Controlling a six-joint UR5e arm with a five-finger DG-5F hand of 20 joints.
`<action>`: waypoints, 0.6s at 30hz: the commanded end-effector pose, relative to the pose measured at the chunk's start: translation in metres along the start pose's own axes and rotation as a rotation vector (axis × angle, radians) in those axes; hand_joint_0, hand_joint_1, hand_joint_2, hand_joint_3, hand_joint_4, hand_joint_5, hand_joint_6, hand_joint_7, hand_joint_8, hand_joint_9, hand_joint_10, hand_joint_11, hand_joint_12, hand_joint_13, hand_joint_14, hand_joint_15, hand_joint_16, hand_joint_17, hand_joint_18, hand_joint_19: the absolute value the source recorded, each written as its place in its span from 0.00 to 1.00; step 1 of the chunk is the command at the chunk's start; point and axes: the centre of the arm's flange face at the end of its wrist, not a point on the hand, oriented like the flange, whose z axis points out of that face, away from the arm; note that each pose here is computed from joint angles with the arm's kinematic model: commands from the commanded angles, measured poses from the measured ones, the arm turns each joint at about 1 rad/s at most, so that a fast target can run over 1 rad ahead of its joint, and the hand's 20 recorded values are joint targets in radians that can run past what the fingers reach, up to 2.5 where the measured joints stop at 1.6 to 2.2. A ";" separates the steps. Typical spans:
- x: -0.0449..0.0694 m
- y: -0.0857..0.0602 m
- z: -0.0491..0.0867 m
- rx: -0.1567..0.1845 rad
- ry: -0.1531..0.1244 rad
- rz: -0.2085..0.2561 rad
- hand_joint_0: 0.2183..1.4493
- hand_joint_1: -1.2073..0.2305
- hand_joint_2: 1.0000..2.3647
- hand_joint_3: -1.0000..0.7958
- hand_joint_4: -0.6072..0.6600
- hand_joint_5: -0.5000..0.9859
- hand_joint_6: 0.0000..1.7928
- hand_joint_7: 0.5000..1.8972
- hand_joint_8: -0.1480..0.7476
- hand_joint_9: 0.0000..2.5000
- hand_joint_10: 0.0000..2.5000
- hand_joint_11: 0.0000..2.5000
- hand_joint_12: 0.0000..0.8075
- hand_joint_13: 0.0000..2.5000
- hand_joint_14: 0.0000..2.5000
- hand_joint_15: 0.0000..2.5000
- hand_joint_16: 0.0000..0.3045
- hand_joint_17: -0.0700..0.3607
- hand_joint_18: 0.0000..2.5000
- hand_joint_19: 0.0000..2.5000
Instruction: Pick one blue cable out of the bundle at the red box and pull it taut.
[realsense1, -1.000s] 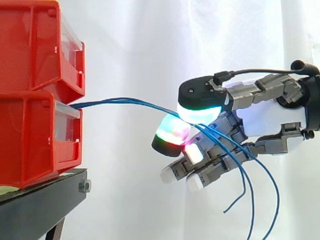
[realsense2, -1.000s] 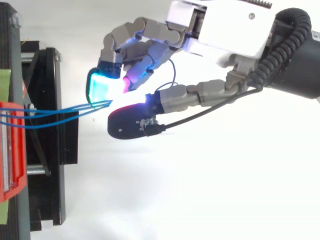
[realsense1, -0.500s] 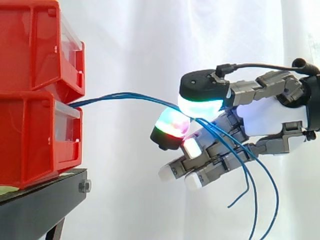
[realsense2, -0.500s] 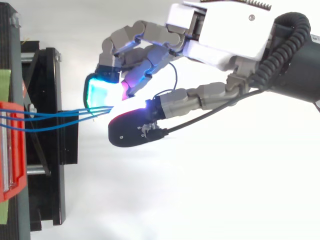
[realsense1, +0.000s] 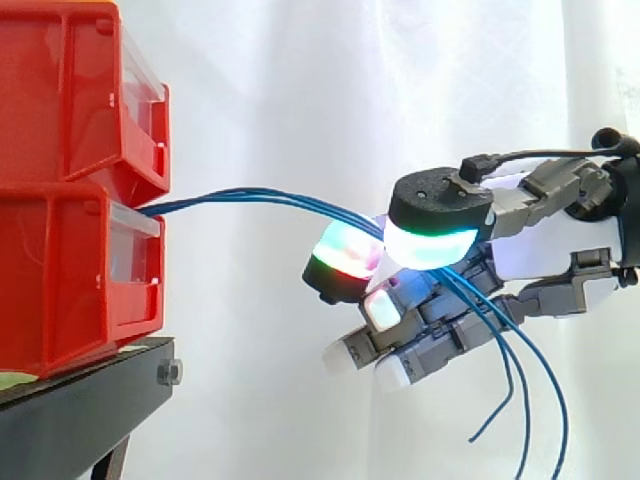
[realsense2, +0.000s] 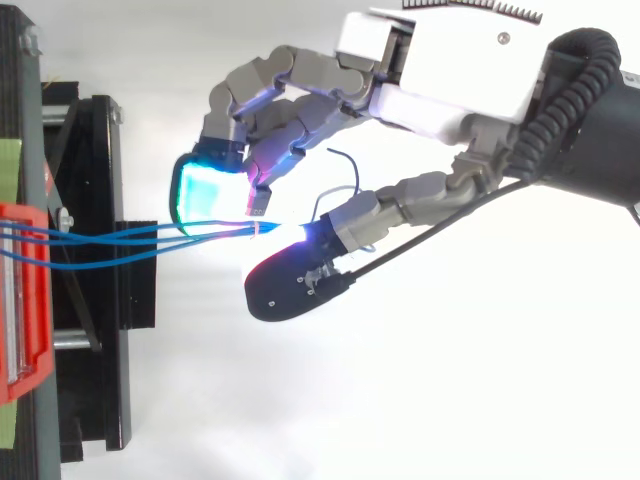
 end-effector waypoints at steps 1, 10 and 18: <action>-0.001 0.001 0.000 0.000 -0.001 0.002 0.30 0.19 0.00 0.28 0.59 0.23 0.50 0.29 0.49 0.32 0.00 0.27 0.43 0.15 0.00 0.06 0.16 0.42 0.20 0.09; 0.000 0.000 0.000 0.001 0.001 0.000 0.26 0.30 0.00 0.28 0.59 0.24 0.48 0.31 0.52 0.34 0.01 0.26 0.45 0.16 0.00 0.07 0.17 0.43 0.20 0.11; -0.001 -0.001 0.000 0.003 -0.002 0.000 0.32 0.29 0.01 0.43 0.56 0.25 0.49 0.38 0.52 0.35 0.00 0.26 0.43 0.17 0.00 0.07 0.16 0.42 0.20 0.11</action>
